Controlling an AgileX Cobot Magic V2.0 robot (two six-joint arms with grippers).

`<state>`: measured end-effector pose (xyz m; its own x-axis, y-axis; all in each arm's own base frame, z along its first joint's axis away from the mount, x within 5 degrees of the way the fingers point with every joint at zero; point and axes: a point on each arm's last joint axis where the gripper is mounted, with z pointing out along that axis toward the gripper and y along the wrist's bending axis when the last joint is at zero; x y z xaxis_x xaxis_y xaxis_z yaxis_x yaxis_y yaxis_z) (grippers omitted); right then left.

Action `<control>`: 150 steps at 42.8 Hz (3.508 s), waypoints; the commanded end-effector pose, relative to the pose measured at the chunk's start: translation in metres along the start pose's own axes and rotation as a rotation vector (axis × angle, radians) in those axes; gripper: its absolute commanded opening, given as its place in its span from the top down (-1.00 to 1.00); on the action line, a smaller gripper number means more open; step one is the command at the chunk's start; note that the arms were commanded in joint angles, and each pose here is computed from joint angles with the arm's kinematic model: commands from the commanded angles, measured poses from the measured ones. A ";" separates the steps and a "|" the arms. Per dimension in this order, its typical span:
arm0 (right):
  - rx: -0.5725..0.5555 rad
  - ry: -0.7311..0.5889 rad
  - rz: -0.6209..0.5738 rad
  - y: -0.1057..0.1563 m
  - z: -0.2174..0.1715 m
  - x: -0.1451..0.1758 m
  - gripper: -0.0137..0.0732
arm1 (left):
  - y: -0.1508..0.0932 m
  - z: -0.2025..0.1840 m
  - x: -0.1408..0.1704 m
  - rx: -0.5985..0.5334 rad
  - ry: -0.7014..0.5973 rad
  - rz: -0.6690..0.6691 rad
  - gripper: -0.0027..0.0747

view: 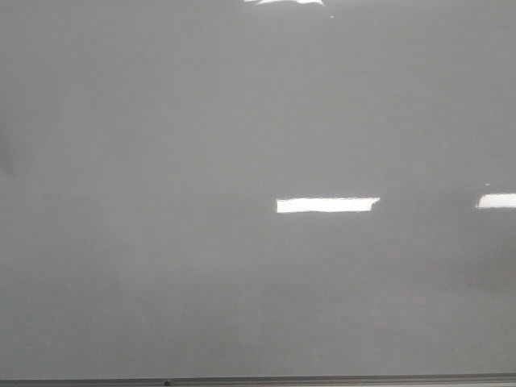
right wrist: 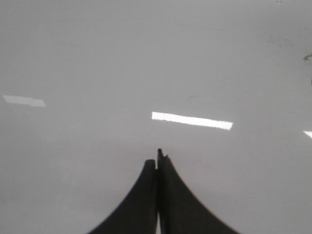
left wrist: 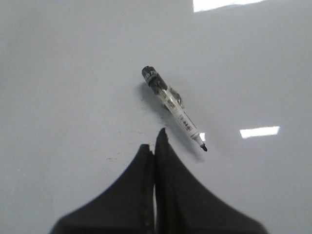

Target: Write number 5 on whiteboard

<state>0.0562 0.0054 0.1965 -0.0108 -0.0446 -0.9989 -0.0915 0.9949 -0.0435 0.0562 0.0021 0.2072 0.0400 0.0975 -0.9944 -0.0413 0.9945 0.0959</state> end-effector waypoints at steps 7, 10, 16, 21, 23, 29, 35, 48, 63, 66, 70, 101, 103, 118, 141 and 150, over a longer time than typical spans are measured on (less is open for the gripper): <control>0.012 -0.171 -0.007 -0.002 -0.008 -0.040 0.85 | 0.003 -0.004 -0.024 -0.025 -0.230 -0.054 0.98; 0.007 -0.172 -0.007 -0.002 -0.012 -0.055 0.85 | 0.005 -0.006 -0.038 -0.023 -0.241 -0.095 0.98; -0.005 -0.116 -0.008 -0.003 -0.013 -0.084 0.84 | 0.005 -0.005 -0.063 0.003 -0.135 -0.096 0.98; -0.015 -0.021 0.009 -0.003 -0.002 -0.100 0.83 | 0.005 0.004 -0.076 0.022 -0.013 -0.095 0.98; -0.017 0.003 0.010 -0.003 0.004 -0.104 0.83 | 0.005 0.008 -0.077 0.025 0.022 -0.095 0.98; -0.015 0.034 0.011 -0.004 0.017 -0.109 0.83 | 0.006 0.021 -0.079 0.027 0.075 -0.095 0.98; -0.014 0.034 0.012 -0.004 0.020 -0.109 0.76 | 0.005 0.026 -0.077 0.028 0.102 -0.101 0.98; -0.013 0.028 0.012 -0.004 0.020 -0.110 -0.41 | 0.006 0.027 -0.075 0.023 0.080 -0.103 -0.57; -0.012 0.022 0.012 -0.004 0.020 -0.110 -0.52 | 0.002 0.062 -0.070 0.031 0.253 -0.400 -0.70; -0.012 0.022 0.012 -0.004 0.020 -0.110 -0.52 | 0.001 0.082 -0.068 0.020 0.334 -0.462 -0.66; -0.012 0.022 0.012 -0.004 0.020 -0.110 -0.52 | 0.000 0.108 -0.068 0.005 0.410 -0.506 -0.63; -0.014 0.033 0.012 -0.004 0.020 -0.109 -0.52 | -0.013 0.239 -0.044 -0.043 0.574 -0.543 -0.62; -0.014 0.033 0.012 -0.004 0.020 -0.109 -0.52 | -0.016 0.243 -0.042 -0.042 0.569 -0.538 -0.62; -0.014 0.033 0.012 -0.004 0.020 -0.109 -0.52 | -0.018 0.250 -0.036 -0.055 0.568 -0.543 0.06; -0.014 0.031 0.012 -0.004 0.020 -0.110 -0.52 | -0.029 0.228 -0.057 0.194 0.852 -0.169 0.88; -0.031 0.092 0.030 -0.002 0.021 -0.108 -0.52 | -0.071 0.204 -0.089 0.628 1.062 0.231 0.88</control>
<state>0.0758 0.0093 0.2872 -0.1616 -0.0458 -0.9858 -0.1210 0.9923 -0.0262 0.2697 -0.0517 0.2689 -0.8271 0.3111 -0.4681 0.3785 0.9240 -0.0546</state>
